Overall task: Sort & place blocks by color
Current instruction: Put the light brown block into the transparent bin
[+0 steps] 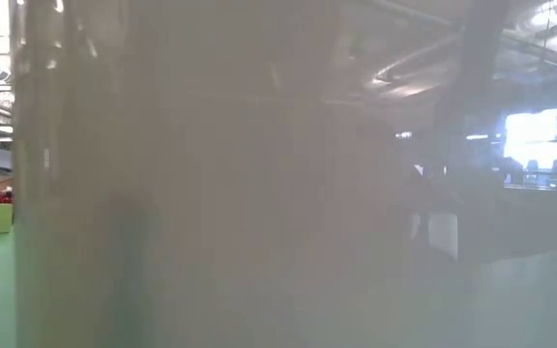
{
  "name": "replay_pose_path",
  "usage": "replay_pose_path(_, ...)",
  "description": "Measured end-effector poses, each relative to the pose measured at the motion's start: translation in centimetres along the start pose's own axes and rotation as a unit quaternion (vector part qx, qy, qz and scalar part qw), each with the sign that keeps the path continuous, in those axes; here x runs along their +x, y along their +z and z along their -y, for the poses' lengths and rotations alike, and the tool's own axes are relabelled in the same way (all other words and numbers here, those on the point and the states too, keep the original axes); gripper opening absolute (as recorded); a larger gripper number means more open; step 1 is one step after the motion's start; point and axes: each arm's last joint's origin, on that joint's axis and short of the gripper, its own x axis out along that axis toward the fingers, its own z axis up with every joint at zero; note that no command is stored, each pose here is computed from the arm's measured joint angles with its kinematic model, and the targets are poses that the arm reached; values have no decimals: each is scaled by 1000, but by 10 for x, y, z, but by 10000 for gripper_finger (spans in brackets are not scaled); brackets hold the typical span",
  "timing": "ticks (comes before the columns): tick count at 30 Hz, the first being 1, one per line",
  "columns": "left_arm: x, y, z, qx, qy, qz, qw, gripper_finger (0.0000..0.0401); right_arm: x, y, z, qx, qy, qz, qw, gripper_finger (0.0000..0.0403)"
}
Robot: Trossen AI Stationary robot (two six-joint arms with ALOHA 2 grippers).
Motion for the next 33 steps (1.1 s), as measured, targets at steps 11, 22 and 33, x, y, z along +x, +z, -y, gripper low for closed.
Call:
replay_pose_path(11, 0, -1, 2, -7, -20, -9, 1000, 131, 18, -5, 4, 38, 30, 51, 998, 255)
replay_pose_path(22, 0, -1, 1, -8, -13, -8, 1000, 163, 19, -7, 3, 73, 39, 46, 996, 116)
replay_pose_path(33, -1, 0, 1, -21, 6, 1, 1000, 202, 10, -1, 9, 106, 47, 9, 993, 116)
